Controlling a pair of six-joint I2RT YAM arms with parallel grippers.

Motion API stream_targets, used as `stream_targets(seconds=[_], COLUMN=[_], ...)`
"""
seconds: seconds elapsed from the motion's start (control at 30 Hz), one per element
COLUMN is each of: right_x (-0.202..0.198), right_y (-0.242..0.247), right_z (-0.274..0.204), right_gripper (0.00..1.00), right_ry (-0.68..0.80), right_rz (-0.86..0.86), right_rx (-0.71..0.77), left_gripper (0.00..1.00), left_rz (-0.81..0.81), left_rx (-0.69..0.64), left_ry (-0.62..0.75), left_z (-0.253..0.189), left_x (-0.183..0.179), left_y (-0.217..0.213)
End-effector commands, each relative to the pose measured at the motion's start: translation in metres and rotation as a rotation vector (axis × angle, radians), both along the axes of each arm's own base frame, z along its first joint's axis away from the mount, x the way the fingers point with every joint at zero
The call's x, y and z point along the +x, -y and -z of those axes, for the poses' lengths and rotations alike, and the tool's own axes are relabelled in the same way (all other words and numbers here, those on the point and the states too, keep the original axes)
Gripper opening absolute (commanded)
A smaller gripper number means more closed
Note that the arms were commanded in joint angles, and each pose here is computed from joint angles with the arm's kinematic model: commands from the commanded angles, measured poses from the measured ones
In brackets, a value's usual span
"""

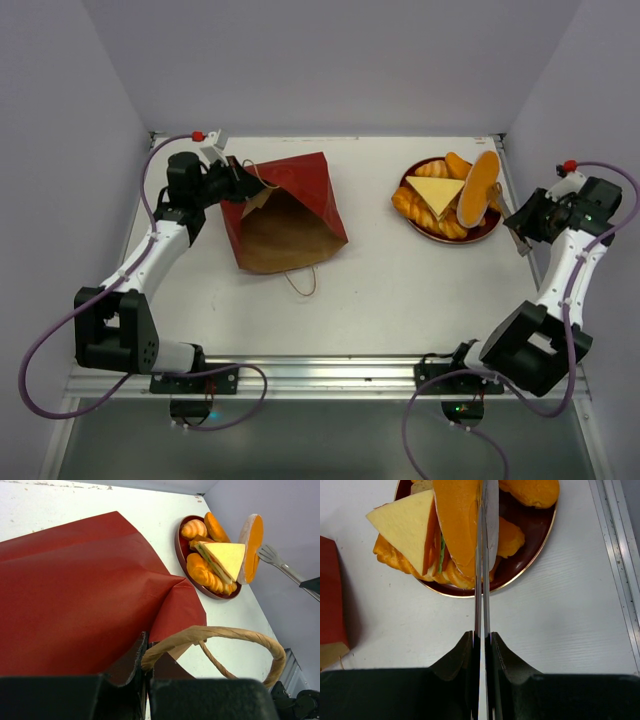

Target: Take the fake bread out of the paper bag

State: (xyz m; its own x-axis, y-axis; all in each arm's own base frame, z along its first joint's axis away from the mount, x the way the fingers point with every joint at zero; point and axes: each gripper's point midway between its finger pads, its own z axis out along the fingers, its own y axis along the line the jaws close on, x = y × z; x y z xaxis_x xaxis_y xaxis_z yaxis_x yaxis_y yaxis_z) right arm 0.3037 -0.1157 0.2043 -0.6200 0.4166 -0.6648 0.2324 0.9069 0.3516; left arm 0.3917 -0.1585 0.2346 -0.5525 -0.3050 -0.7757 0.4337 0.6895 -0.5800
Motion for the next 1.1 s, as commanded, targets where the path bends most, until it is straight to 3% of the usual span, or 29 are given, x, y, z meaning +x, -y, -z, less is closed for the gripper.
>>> stream_targets(seconds=[0.0,0.23,1.07], right_x=[0.010,0.015,0.032], right_y=[0.008,0.013,0.025], right_z=[-0.013,-0.011,-0.007], right_gripper=[0.00,0.01,0.26], right_ry=[0.035,0.027,0.028], right_rz=[0.010,0.008,0.015], right_rx=[-0.011,-0.015,-0.013], left_gripper=[0.00,0.00,0.00], left_rz=[0.010,0.006,0.001], left_rx=[-0.013,-0.014,-0.016], left_ry=[0.056,0.053,0.049], left_z=[-0.016,-0.016,-0.013], left_x=[-0.002,-0.001,0.002], left_y=[-0.001,-0.002,-0.006])
